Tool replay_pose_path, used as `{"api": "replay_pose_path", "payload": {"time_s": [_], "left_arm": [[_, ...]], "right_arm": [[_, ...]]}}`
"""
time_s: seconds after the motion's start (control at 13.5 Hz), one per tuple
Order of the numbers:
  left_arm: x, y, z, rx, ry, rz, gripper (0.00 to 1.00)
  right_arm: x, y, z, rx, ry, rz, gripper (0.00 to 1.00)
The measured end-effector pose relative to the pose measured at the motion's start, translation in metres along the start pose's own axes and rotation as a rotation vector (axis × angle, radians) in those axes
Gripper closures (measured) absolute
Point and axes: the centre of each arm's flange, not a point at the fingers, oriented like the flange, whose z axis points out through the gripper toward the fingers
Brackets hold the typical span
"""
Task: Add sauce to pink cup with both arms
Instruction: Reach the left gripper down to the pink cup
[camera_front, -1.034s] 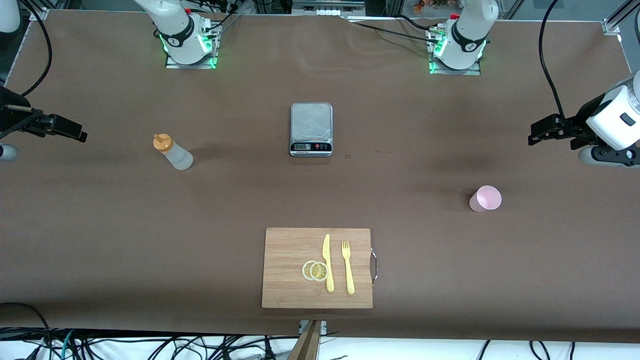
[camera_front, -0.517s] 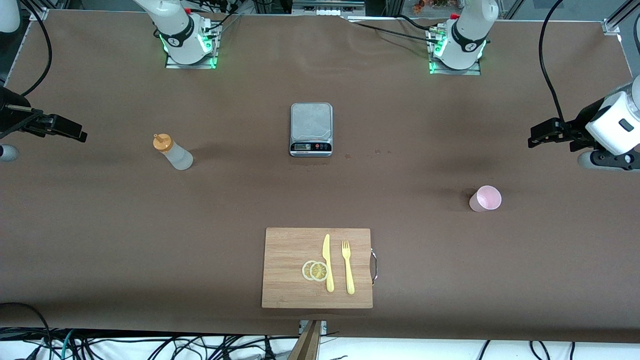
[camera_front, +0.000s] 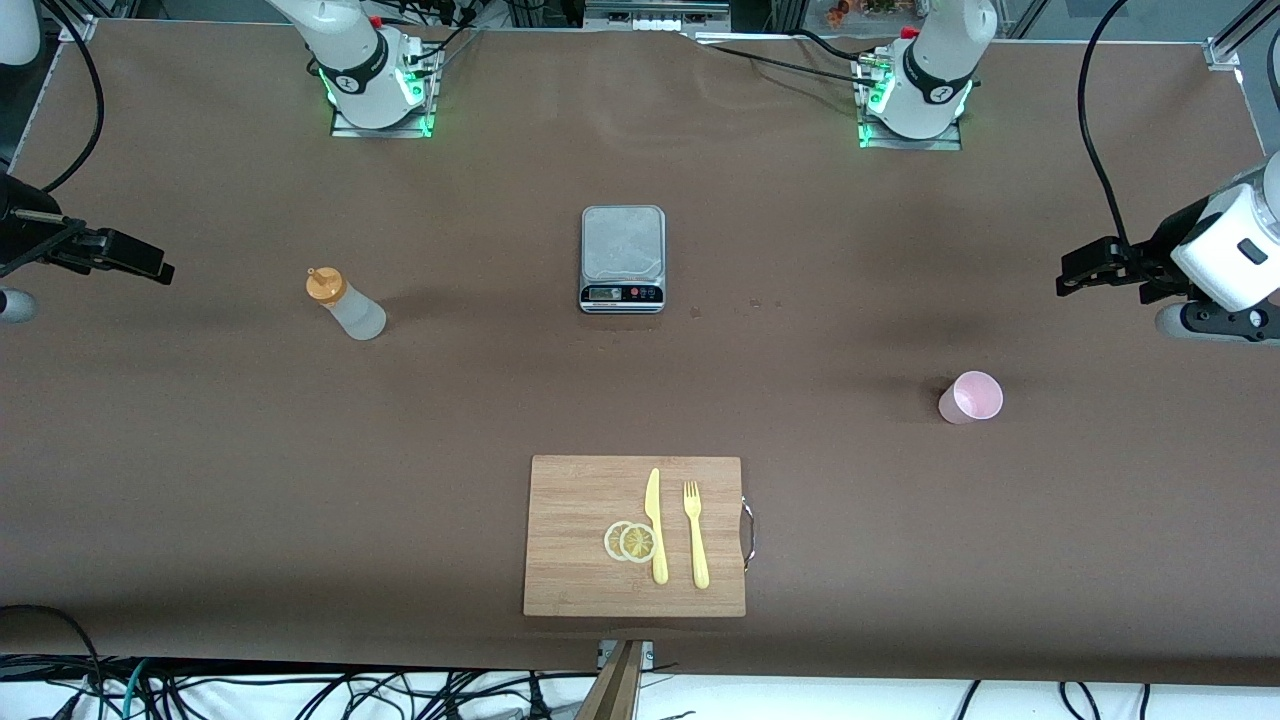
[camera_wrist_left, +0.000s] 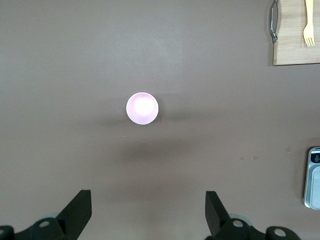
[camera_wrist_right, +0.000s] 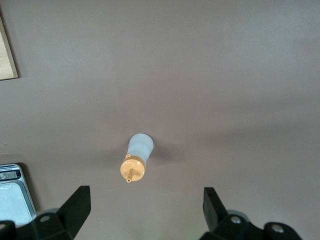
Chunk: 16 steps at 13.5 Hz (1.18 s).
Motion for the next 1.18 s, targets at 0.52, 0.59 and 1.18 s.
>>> {"api": "replay_pose_path", "payload": {"time_s": [0.52,0.59,1.18], "left_arm": [[0.035,-0.019,0.070,-0.011,-0.059,-0.025,0.00],[0.040,-0.020,0.085,-0.012,-0.058,-0.027,0.00],[0.064,-0.075,0.213,-0.021,-0.016,-0.005,0.00]], "right_arm": [[0.000,0.000,0.000,0.000,0.000,0.000,0.00],[0.000,0.000,0.000,0.000,0.000,0.000,0.00],[0.000,0.000,0.000,0.000,-0.001,0.000,0.00]]}}
